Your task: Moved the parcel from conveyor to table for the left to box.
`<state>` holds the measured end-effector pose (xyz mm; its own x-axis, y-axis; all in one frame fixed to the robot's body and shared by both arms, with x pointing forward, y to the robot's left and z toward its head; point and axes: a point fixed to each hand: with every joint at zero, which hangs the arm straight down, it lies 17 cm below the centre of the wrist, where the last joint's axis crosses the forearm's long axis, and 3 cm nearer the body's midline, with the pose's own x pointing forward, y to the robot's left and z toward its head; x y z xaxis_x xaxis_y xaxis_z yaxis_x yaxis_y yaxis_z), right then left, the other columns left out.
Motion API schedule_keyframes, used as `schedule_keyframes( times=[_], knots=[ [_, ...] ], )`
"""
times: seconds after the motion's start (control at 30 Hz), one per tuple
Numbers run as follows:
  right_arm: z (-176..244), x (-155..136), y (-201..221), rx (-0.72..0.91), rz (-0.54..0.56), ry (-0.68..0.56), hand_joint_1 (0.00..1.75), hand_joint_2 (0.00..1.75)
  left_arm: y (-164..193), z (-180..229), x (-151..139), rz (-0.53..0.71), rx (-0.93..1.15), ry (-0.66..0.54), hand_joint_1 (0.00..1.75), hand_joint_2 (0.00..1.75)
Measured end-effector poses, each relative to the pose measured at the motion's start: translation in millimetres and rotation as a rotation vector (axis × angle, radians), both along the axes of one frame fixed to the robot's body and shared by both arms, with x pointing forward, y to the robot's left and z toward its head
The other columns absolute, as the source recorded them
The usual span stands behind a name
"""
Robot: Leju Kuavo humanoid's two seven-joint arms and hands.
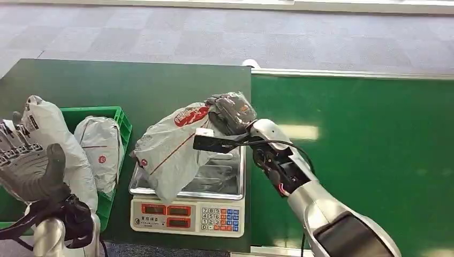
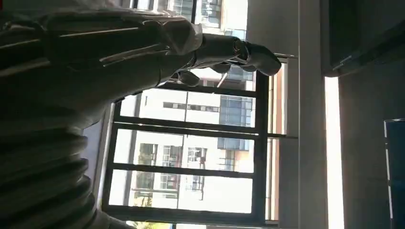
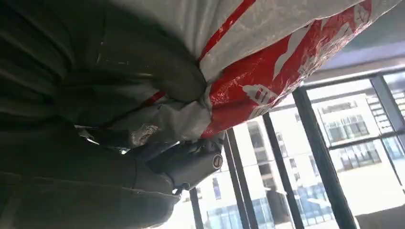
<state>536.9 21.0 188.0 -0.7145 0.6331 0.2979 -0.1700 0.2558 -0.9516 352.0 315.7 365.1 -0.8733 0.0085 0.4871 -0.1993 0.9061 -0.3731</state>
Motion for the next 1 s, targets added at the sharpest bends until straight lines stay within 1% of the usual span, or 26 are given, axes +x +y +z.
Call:
schedule_keyframes(
  times=[0.1,0.13,0.17,0.23,0.3,0.33,0.57,0.6,0.63,0.67,0.7,0.73,0.77,1.0],
  knots=[
    [-9.9,-3.8,7.2,-0.014,0.003,0.038,1.75,1.75,-4.2,0.2,2.8,-0.012,0.000,0.000,0.00,1.75],
    [-16.0,-3.5,7.3,-0.026,-0.005,0.073,1.75,1.75,-5.2,-0.3,3.7,-0.015,0.000,0.002,0.00,1.75],
    [-25.6,-3.8,7.0,-0.048,-0.017,0.121,1.75,1.75,-6.3,-0.8,4.7,-0.019,0.000,0.004,0.00,1.75],
    [-55.5,-6.2,2.3,-0.117,-0.071,0.256,1.75,1.75,-10.1,-1.9,8.9,-0.029,-0.002,0.009,0.00,1.75],
    [-83.7,-14.0,-1.8,-0.184,-0.117,0.370,1.75,1.75,-14.8,-1.5,15.5,-0.041,-0.004,0.011,0.00,1.75],
    [-92.6,-16.7,-4.1,-0.204,-0.132,0.404,1.75,1.75,-16.9,-1.3,19.1,-0.046,-0.005,0.013,0.00,1.75],
    [-125.3,-31.2,-17.6,-0.322,-0.184,0.568,1.75,1.75,-30.0,-3.4,37.1,-0.080,-0.005,0.030,0.00,1.75],
    [-128.0,-32.2,-20.9,-0.343,-0.191,0.584,1.55,1.75,-31.7,-3.7,39.6,-0.083,-0.005,0.033,0.00,1.75],
    [-130.6,-32.8,-24.5,-0.364,-0.201,0.598,1.48,1.75,-32.6,-3.9,41.5,-0.085,-0.006,0.035,0.00,1.75],
    [-132.7,-33.4,-27.6,-0.382,-0.210,0.611,0.89,1.75,-33.5,-4.2,43.1,-0.087,-0.006,0.037,0.00,1.75],
    [-133.4,-33.4,-29.8,-0.394,-0.217,0.619,0.58,1.75,-34.6,-4.5,44.5,-0.089,-0.006,0.040,0.00,1.75],
    [-133.8,-33.3,-31.7,-0.405,-0.223,0.625,0.47,1.75,-35.6,-5.0,45.9,-0.089,-0.006,0.043,0.00,1.75],
    [-133.7,-32.9,-32.7,-0.409,-0.227,0.627,0.00,1.75,-36.1,-5.7,46.8,-0.089,-0.006,0.045,0.00,1.75],
    [-130.8,-29.7,-33.4,-0.403,-0.236,0.619,0.00,1.75,-37.5,-7.8,48.5,-0.093,-0.002,0.052,0.00,1.75]
  ],
)
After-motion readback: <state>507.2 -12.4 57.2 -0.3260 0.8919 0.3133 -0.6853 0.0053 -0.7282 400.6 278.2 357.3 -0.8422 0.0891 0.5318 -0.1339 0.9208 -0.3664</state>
